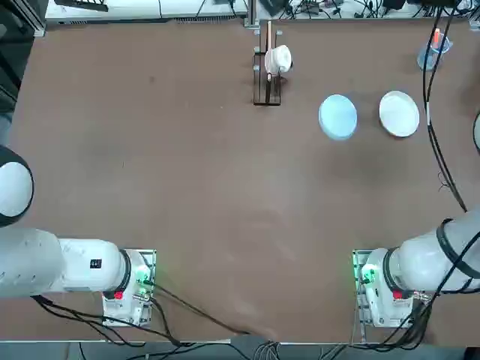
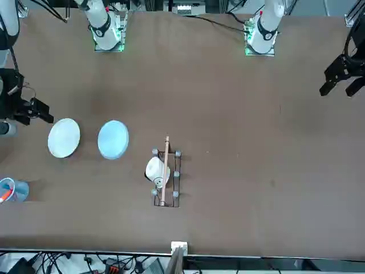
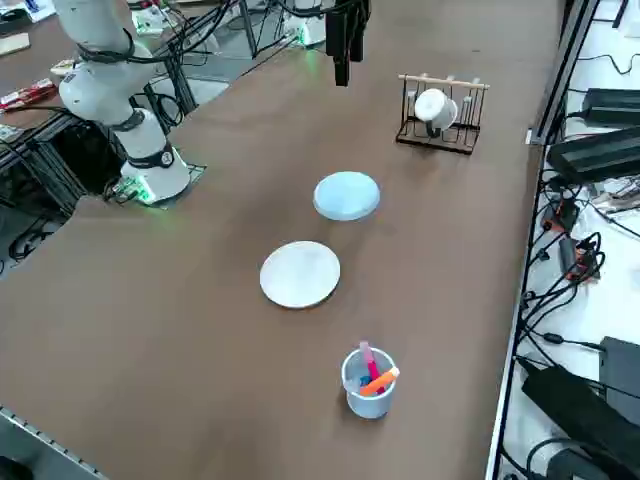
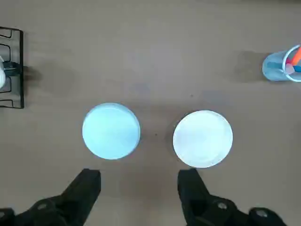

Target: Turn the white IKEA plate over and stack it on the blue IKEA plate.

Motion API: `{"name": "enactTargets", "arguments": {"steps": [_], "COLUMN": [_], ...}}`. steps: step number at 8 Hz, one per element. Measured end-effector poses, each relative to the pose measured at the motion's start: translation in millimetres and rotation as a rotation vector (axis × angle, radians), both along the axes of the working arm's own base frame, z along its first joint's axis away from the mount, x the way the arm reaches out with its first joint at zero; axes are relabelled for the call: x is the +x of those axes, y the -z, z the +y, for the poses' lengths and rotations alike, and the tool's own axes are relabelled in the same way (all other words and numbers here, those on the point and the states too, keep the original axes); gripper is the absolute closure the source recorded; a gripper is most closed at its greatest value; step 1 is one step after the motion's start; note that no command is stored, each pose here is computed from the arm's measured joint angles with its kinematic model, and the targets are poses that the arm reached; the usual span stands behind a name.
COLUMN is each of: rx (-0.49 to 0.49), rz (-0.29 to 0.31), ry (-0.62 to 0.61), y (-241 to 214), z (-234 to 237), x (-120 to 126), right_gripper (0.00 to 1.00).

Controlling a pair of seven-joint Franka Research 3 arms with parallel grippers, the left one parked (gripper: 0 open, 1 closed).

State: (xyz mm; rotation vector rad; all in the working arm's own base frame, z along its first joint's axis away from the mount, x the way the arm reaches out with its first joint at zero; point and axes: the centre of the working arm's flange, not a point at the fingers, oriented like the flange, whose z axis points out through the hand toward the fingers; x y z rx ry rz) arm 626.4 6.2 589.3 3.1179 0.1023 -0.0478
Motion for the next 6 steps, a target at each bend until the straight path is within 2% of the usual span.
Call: {"name": "enactTargets", "arguments": {"steps": [4, 6], "rx": [0.000, -0.001], "rz": [0.003, 0.041], "ry": [-0.001, 0.000], "y": [1.5, 19.9], "z": [0.0, 0.0], "x": [0.4, 3.6], "right_gripper": [0.00, 0.00]}}
